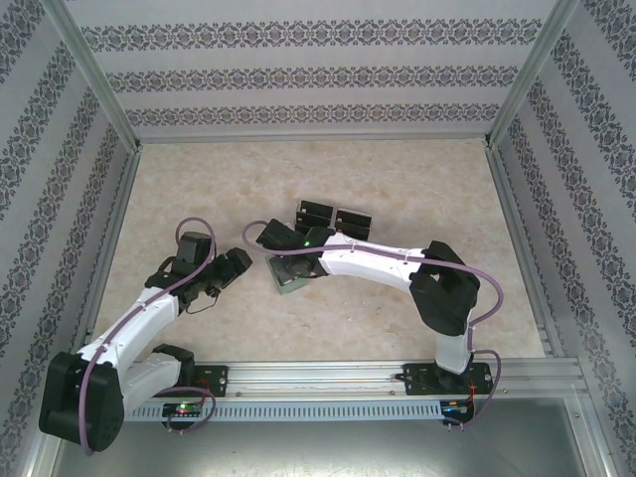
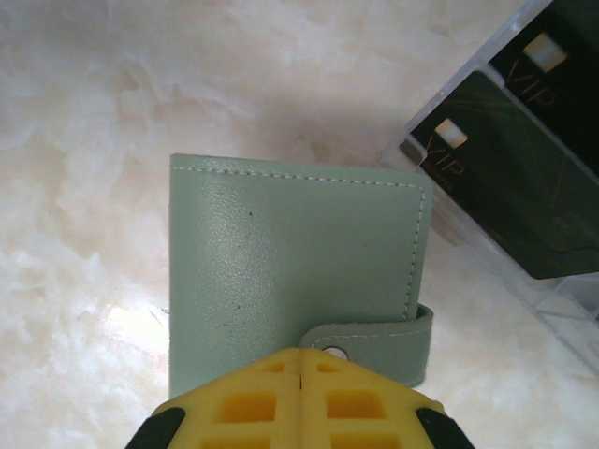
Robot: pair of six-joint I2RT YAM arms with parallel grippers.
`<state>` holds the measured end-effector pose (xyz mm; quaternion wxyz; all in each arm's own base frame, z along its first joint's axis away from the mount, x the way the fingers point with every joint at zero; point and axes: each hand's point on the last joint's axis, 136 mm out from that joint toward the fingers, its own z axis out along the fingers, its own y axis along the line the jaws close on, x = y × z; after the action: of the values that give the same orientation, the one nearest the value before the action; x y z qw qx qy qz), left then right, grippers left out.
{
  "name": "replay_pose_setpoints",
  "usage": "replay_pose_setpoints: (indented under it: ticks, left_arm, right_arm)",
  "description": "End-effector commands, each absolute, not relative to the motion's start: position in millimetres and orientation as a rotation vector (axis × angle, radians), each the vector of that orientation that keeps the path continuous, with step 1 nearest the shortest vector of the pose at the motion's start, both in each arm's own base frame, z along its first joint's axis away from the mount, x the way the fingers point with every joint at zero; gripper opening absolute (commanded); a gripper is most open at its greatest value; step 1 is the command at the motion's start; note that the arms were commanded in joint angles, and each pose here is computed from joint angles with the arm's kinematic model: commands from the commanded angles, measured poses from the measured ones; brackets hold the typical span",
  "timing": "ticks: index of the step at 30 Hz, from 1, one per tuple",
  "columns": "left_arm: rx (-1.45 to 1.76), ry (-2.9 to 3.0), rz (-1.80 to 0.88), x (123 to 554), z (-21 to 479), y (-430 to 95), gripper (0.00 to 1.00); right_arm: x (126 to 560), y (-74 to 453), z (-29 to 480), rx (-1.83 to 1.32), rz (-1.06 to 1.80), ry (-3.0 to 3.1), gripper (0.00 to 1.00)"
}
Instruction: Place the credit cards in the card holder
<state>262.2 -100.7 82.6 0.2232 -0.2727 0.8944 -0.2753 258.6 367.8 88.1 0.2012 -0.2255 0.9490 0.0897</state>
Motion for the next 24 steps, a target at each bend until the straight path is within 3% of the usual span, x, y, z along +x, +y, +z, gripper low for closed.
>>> replay_pose_setpoints:
  ticks: [1, 24]
  left_arm:
    - [-0.66, 2.39, -0.892, 278, 103, -121, 0.78]
    - [-0.622, 2.316, -1.083, 297, 99, -173, 0.75]
  right_arm:
    - [252, 369, 90, -0.573, 0.363, 2.683, 0.0]
    - [248, 366, 122, -0.474, 0.535, 2.648, 0.0]
